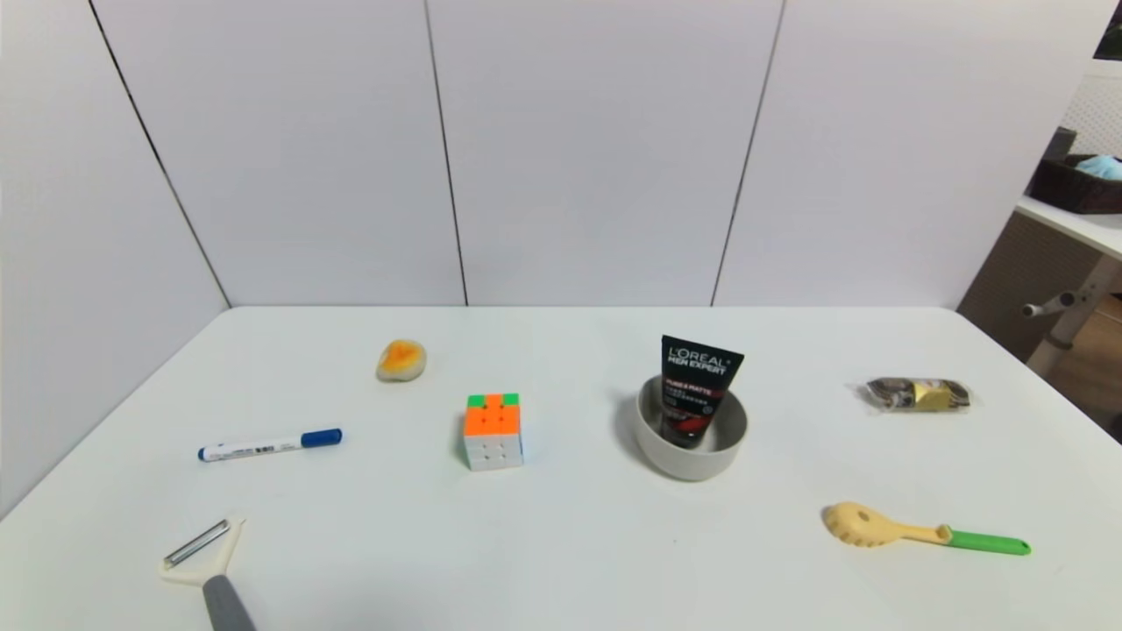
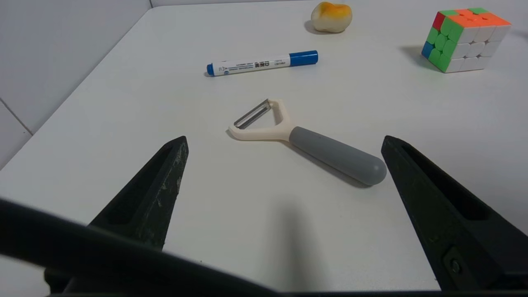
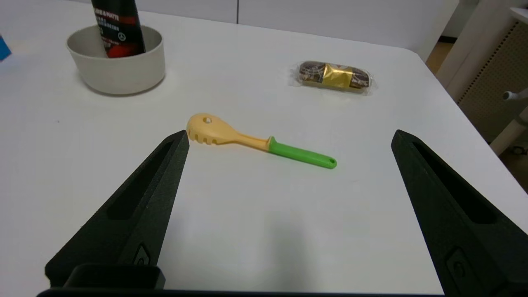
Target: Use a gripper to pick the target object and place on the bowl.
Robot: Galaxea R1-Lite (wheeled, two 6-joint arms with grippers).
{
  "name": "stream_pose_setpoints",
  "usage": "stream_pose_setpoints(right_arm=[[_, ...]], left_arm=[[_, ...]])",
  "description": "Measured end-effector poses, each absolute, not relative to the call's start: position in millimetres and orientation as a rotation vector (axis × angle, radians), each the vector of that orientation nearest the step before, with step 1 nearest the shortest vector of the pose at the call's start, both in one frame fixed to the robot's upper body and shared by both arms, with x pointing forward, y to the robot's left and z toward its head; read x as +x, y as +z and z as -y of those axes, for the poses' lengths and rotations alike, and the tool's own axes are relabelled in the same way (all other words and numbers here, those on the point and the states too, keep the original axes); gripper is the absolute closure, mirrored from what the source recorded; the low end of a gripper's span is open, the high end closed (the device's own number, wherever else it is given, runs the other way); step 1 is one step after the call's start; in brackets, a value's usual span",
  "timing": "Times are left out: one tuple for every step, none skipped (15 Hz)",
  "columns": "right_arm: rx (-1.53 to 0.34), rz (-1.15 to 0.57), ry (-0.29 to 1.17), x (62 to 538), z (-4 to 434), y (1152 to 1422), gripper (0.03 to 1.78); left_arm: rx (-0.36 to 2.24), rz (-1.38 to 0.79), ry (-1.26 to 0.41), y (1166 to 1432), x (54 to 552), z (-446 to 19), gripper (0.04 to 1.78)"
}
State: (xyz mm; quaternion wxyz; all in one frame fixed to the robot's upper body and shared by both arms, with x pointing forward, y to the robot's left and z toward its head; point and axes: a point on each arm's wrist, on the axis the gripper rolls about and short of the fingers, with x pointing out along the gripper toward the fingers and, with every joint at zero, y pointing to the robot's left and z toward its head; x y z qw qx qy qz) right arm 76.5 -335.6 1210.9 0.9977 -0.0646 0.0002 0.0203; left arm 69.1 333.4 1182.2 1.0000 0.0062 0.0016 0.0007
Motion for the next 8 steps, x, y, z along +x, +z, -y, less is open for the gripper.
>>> stream_pose_setpoints(right_arm=[[-0.138,0.002,0.046,73.8,335.5,1201.3,0.12],[-0.145,-0.014,0.051,72.2,335.4,1192.1,0.12],[-0.143,-0.024,0.054,71.2,335.4,1186.3,0.12],[-0.139,-0.015,0.054,70.5,335.4,1184.8,0.12],[-0.139,-0.009,0.053,69.9,335.4,1183.5,0.12],[-0.138,-0.004,0.053,69.5,335.4,1183.0,0.12],[-0.136,-0.002,0.052,69.2,335.4,1182.5,0.12],[-0.135,-0.001,0.052,69.0,335.4,1182.3,0.12]], left_arm=[[0.012,-0.003,0.001,1182.2,69.1,-333.4,0.13],[0.013,-0.003,0.001,1182.2,69.1,-333.4,0.13],[0.013,-0.003,0.001,1182.2,69.1,-333.4,0.13],[0.012,-0.003,0.001,1182.2,69.1,-333.4,0.13],[0.012,-0.003,0.001,1182.2,69.1,-333.4,0.13],[0.012,-0.003,0.001,1182.2,69.1,-333.4,0.13],[0.013,-0.003,0.001,1182.2,69.1,-333.4,0.13],[0.013,-0.003,0.001,1182.2,69.1,-333.4,0.13]])
